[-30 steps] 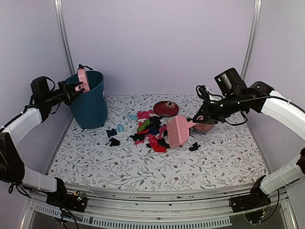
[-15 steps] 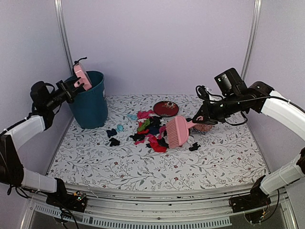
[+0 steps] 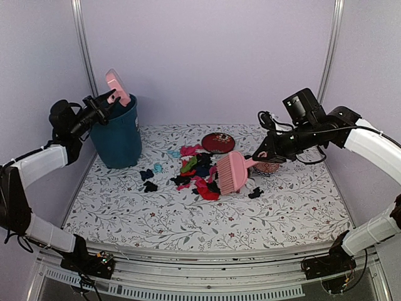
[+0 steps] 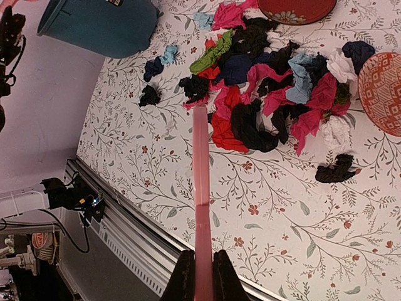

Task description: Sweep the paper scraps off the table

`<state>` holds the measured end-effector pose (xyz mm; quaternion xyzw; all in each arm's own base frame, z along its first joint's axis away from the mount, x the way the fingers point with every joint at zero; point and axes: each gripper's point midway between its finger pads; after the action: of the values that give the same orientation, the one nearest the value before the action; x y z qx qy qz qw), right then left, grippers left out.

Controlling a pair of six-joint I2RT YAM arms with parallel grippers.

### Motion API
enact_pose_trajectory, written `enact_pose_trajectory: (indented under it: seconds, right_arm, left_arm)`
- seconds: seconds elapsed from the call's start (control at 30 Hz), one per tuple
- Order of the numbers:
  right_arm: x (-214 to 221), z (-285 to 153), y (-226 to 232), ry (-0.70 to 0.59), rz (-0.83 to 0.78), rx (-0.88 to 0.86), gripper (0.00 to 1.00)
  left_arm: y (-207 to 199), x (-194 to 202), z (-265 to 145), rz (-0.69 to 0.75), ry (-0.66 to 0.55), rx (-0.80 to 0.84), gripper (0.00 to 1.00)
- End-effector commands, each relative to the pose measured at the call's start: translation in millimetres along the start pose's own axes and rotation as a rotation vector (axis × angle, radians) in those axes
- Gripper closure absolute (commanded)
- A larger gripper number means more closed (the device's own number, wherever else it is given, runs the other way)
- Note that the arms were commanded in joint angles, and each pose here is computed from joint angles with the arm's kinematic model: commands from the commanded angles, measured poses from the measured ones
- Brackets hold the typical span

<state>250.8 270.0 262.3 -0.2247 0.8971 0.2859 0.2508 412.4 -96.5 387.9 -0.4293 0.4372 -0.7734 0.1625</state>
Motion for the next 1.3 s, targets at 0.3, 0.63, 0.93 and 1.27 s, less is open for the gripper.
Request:
enact_pose_trajectory:
  seconds: [0.3, 0.63, 0.93, 1.27]
  right_arm:
    - [-21, -24, -9, -0.092, -0.022, 0.099, 0.98]
    - [-78, -75, -62, -0.245, -0.077, 0.495, 0.99]
    - [-128, -46, -105, -0.259, -0.212, 0.731, 0.99]
    - [-161, 22, -147, -0.202, -0.236, 0.790, 0.99]
  left_arm:
    - [-34, 31, 19, 0.061, 0.104, -0.081, 0.87]
    - [90, 75, 12, 0.610, 0.227, -0.621, 0.87]
    - [218, 90, -81, 0.870, 0.330, -1.092, 0.87]
    - [289, 121, -149, 0.997, 0.491, -1.356, 0.88]
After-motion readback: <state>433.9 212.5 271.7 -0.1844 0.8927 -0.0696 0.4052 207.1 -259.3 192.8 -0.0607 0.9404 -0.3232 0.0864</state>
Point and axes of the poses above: each gripper's point midway between its finger pads, its own z axis out along the fingers, its own y axis along the line the jaws close on, x = y × z, and after that the axes turned 14 degrees about -z, right-handed
